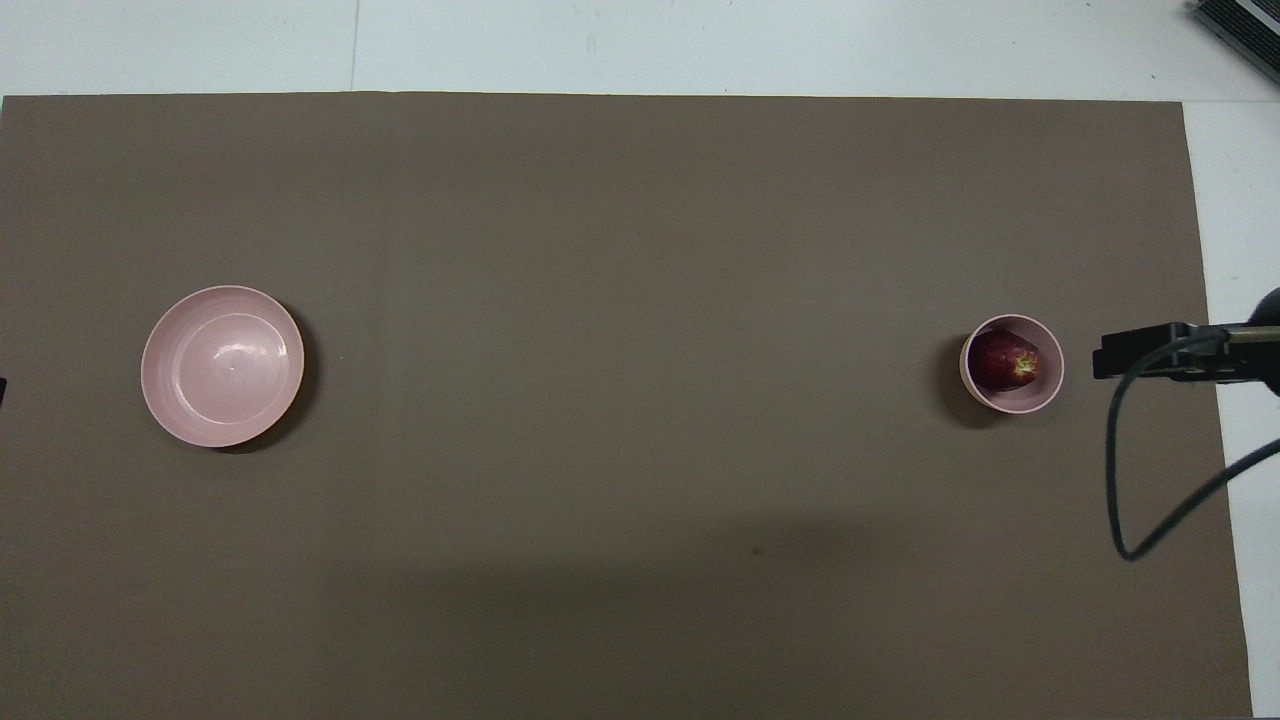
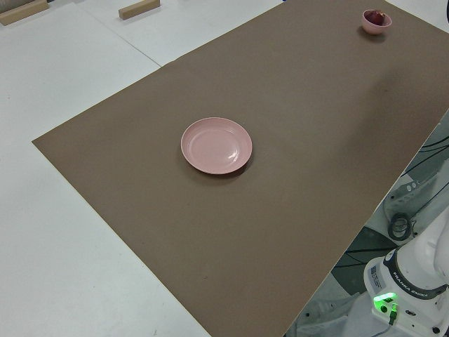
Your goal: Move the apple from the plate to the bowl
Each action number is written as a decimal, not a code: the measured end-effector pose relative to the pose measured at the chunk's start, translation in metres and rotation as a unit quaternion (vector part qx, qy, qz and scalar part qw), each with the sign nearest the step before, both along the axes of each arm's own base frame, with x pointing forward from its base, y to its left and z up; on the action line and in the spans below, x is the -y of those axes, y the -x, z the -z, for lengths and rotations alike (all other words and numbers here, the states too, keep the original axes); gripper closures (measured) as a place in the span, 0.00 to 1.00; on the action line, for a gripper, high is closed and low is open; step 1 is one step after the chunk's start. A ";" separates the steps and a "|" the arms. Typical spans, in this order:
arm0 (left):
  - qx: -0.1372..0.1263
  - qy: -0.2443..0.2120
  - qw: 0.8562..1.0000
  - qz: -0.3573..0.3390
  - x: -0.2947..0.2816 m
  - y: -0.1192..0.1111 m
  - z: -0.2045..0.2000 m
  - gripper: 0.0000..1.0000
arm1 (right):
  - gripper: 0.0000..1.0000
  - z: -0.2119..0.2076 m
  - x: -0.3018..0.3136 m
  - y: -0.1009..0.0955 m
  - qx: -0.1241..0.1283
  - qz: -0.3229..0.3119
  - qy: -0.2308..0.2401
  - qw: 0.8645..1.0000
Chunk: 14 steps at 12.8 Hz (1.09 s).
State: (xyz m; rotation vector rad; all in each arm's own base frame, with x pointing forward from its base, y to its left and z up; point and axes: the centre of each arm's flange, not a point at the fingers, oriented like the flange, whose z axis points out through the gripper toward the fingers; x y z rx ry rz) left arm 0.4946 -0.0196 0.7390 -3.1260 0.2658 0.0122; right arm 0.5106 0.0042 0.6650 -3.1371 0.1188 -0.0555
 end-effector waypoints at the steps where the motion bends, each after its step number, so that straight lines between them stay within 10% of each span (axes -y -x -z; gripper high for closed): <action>1: 0.000 0.000 1.000 0.000 0.000 0.000 0.000 0.00 | 0.00 -0.014 0.007 0.005 -0.002 0.006 -0.001 1.000; 14: 0.000 0.000 1.000 0.000 0.000 0.000 0.000 0.00 | 0.00 -0.031 0.027 0.017 -0.007 -0.020 0.004 1.000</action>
